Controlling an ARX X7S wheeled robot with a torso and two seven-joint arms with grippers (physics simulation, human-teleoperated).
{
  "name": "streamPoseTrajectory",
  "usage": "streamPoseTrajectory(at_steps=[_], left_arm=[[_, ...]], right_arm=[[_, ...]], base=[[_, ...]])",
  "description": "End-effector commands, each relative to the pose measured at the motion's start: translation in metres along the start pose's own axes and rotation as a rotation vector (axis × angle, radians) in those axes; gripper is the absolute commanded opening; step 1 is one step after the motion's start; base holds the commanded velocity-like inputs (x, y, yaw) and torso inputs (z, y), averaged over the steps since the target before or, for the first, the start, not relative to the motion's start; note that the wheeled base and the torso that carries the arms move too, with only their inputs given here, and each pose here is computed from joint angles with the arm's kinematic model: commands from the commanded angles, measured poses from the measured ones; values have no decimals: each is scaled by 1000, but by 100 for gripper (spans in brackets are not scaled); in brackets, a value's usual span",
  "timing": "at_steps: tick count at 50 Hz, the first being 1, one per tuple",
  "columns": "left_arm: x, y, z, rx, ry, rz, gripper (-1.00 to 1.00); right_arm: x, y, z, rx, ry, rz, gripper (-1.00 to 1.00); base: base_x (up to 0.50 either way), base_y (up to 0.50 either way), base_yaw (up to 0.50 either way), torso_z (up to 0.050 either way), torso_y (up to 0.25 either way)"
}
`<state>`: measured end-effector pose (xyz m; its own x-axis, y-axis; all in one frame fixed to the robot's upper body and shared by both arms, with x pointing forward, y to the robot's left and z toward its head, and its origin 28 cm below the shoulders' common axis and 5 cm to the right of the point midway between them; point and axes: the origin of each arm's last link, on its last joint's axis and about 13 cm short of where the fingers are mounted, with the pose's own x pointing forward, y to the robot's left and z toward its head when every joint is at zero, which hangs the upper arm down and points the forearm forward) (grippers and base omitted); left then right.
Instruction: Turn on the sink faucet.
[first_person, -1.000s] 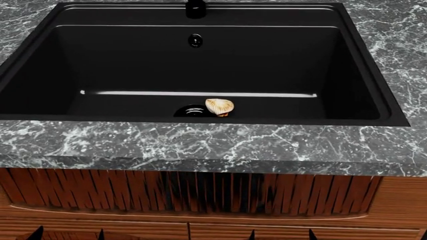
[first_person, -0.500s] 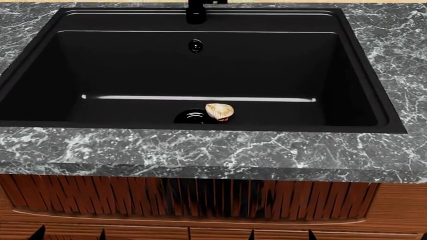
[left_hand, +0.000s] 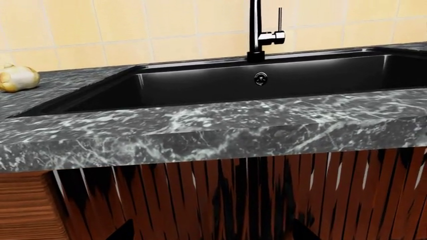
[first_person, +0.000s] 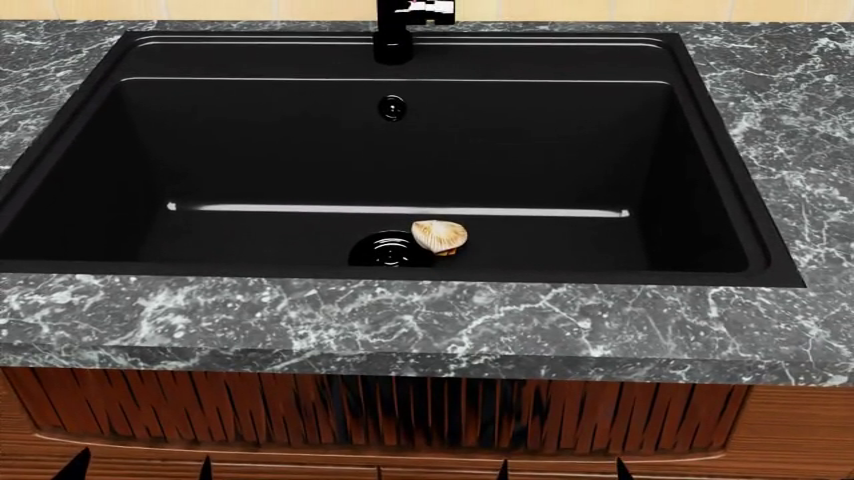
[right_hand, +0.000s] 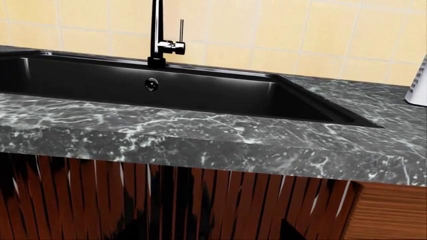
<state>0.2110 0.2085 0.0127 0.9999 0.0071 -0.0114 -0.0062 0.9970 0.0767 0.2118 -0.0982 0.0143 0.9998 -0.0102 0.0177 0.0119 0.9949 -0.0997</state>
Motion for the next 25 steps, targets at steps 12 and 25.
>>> streamPoseTrajectory(at_steps=[12,25], left_arm=[[0,0,3,-44,-15,5,100],[0,11,90,-31,-93,-18,100]], right_arm=[[0,0,0,18,0,-1,100],[3,-21,87,78,-121,-24,100]], base=[[0,0,0,3,0],[0,0,0,0,0]])
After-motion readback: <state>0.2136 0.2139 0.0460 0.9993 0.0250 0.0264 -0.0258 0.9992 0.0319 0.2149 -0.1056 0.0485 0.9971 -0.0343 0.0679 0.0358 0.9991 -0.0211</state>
